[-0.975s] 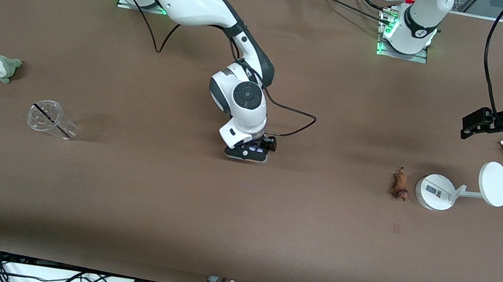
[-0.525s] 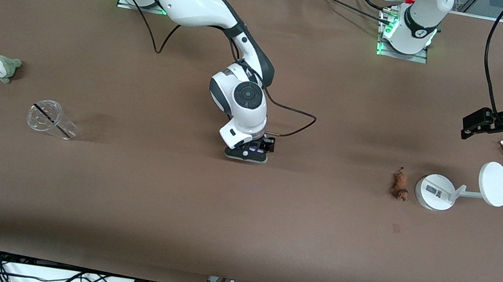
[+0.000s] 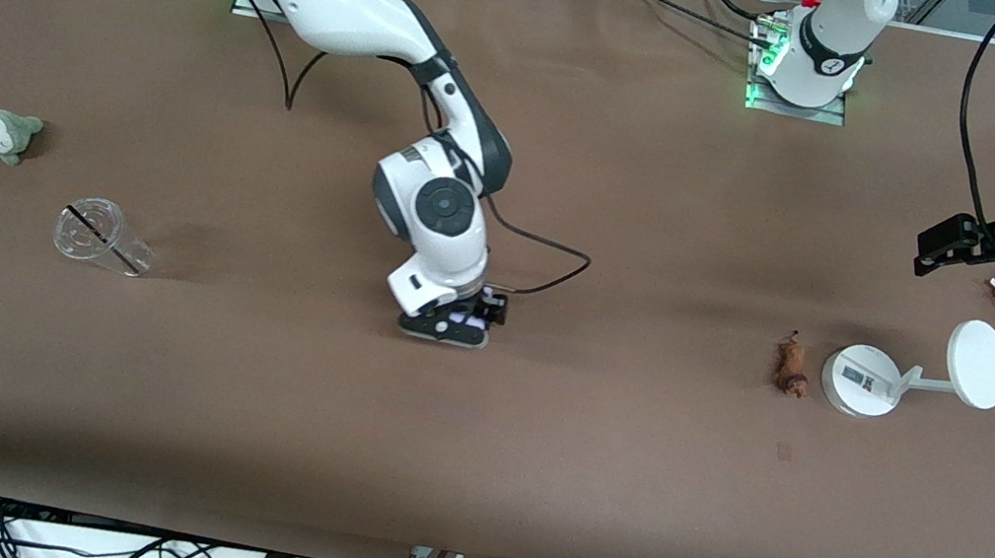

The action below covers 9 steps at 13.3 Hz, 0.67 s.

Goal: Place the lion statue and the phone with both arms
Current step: 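Grasp the lavender phone with the right gripper while the left gripper withdraws, then carry the phone with the right gripper toward the clear cup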

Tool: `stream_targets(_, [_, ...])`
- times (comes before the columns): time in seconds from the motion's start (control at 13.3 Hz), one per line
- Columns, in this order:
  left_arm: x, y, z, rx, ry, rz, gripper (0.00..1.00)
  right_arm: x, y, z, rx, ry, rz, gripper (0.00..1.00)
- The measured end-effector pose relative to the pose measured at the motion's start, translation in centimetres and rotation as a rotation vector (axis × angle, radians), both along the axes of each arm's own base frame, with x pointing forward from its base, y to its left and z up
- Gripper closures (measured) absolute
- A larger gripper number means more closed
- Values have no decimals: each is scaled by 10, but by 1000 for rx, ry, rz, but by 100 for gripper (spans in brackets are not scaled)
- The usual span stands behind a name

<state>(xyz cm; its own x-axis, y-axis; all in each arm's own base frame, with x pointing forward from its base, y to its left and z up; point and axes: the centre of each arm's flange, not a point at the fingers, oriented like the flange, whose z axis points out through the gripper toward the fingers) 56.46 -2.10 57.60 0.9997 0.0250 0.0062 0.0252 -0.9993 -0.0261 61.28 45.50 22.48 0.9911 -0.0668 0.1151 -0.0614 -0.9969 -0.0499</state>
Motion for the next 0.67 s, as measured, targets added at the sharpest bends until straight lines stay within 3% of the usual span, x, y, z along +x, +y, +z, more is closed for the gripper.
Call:
stream_targets(0.22, [0, 0, 0, 0, 1, 0, 0, 17, -36, 48, -22, 14, 4, 15])
stream_targets(0.67, [0, 0, 0, 0, 3, 0, 0, 20, -152, 92, -70, 56, 59, 15])
